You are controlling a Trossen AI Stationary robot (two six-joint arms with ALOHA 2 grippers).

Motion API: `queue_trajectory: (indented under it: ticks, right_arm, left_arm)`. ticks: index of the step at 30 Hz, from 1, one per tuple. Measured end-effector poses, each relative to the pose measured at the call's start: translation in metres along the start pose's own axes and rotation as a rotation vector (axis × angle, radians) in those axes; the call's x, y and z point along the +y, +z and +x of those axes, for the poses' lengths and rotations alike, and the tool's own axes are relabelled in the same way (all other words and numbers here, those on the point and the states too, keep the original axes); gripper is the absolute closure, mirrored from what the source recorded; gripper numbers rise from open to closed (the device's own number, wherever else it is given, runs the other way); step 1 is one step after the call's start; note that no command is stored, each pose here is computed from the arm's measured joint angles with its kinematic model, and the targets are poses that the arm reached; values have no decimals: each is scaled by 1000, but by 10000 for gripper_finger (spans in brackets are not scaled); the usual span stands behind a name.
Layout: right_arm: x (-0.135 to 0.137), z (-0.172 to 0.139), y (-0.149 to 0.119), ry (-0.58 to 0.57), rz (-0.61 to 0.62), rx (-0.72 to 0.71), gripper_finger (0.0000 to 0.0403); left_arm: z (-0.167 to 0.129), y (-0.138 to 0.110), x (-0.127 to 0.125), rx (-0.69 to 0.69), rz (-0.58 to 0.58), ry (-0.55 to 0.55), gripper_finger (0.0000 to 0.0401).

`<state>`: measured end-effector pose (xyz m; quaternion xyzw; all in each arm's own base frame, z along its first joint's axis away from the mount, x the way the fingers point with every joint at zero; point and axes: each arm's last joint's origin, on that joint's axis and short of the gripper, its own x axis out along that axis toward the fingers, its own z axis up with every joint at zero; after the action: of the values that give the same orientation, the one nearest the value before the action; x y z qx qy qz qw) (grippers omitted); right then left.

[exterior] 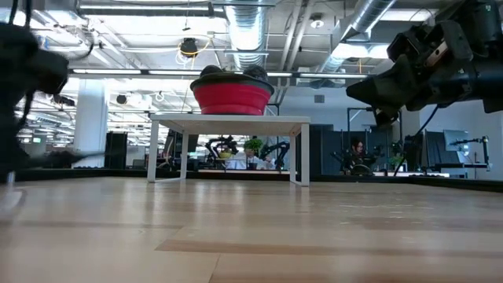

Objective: Pick & Place Fruit
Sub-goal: Put the knife on the shelf

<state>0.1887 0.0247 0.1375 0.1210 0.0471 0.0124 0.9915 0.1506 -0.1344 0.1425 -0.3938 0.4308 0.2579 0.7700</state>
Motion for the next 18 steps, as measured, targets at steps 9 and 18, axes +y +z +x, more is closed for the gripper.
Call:
queue_trajectory:
  ticks: [9,18]
  right_arm:
    - [2,0,4,14,4,-39,401]
    - [2,0,4,15,13,-43,401]
  left_arm:
    - [-18,28,-6,-73,58,-107,309]
    - [-48,78,5,-190,10,-206,309]
